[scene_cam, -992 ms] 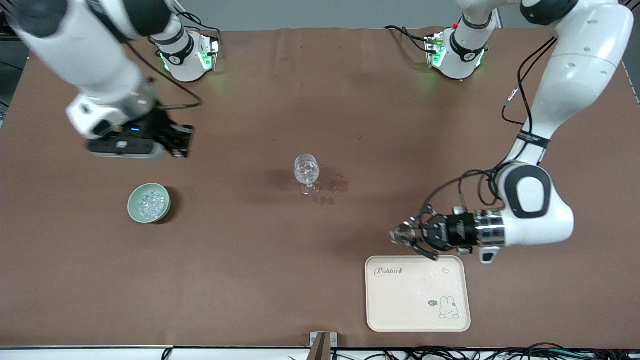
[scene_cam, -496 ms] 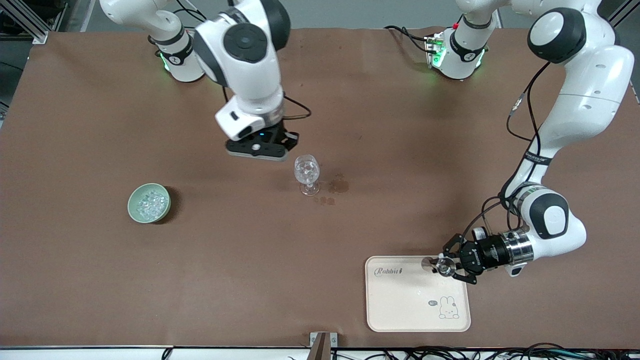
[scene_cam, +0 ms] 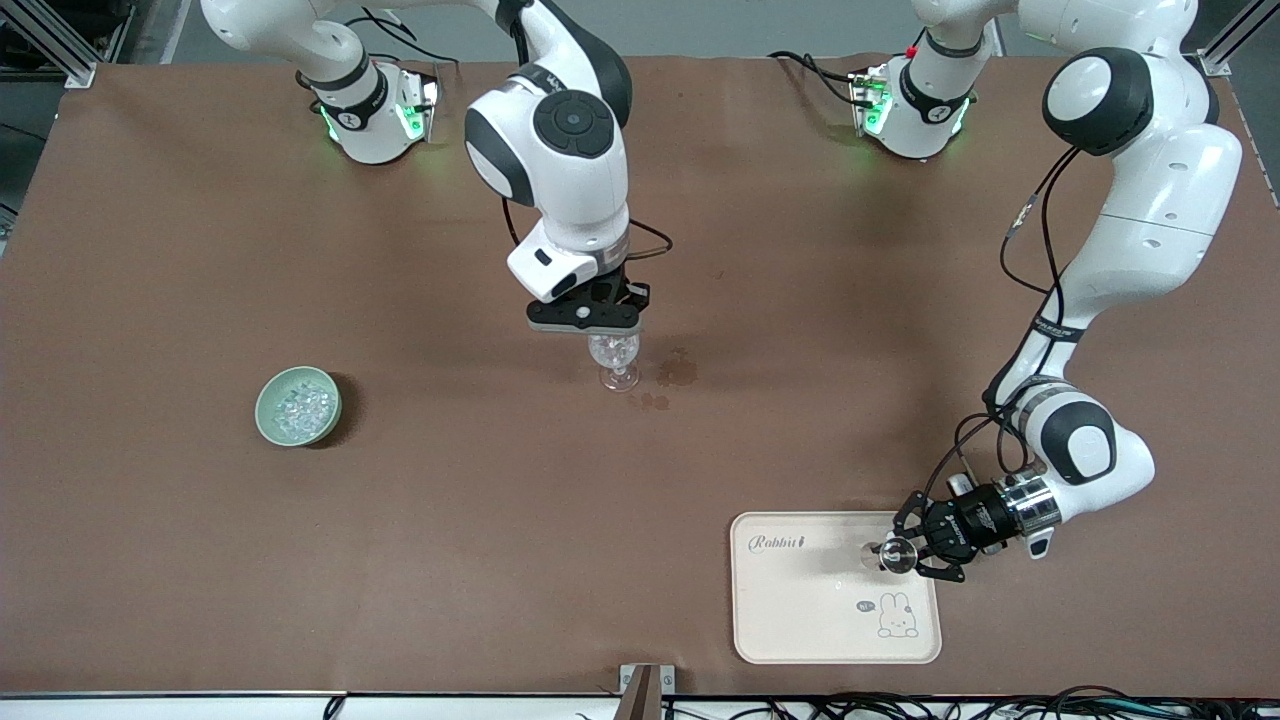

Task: Pour wine and add ice with both arms
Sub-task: 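Release the ice into the glass while the left gripper lowers the jigger, then open the left gripper on the tray while the right gripper withdraws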

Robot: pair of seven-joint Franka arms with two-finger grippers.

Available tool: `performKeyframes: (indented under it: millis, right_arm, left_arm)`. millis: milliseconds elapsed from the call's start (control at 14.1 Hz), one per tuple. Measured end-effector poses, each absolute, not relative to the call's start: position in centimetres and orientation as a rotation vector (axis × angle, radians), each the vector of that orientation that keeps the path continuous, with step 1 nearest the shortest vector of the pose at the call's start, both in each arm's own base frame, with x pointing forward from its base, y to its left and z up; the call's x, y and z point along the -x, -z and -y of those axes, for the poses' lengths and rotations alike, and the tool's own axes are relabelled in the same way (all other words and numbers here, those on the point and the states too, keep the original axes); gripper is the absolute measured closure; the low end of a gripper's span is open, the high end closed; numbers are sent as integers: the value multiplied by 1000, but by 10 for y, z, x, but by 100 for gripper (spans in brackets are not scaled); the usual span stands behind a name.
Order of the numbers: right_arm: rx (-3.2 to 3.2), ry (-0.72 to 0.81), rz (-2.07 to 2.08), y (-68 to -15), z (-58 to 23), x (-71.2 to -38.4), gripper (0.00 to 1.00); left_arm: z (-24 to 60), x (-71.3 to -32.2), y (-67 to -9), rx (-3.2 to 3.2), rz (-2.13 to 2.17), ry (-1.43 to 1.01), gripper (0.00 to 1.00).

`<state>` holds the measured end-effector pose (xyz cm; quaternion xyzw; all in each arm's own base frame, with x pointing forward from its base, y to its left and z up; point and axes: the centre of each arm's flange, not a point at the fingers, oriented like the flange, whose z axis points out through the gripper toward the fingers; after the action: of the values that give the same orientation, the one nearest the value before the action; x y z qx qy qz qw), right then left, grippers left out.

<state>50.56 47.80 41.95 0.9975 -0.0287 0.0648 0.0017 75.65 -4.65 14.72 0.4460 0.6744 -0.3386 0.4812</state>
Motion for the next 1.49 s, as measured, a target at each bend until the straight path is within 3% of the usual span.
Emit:
performKeyframes:
  millis: [638,780,850,1276,1417,1488]
  right_arm:
    - [-3116,-182,45,-403,-492,-494,77]
    - [-3114,-182,47,-403,-491,-495,75]
    - [-3113,-183,49,-403,-491,-495,68]
    - [-3111,-187,56,-403,-488,-498,10]
    - [-3110,-188,57,-403,-488,-498,7]
    - [-3110,-188,58,-403,-487,-499,7]
  left_arm:
    - [50,-755,-115,-1130,-1629,765,79]
    - [49,-755,-114,-1138,-1616,756,78]
    - [49,-755,-114,-1140,-1615,754,76]
    - [44,-756,-113,-1161,-1611,732,19]
    - [30,-760,-120,-1293,-1598,658,0]
    - [21,-763,-131,-1392,-1582,610,0]
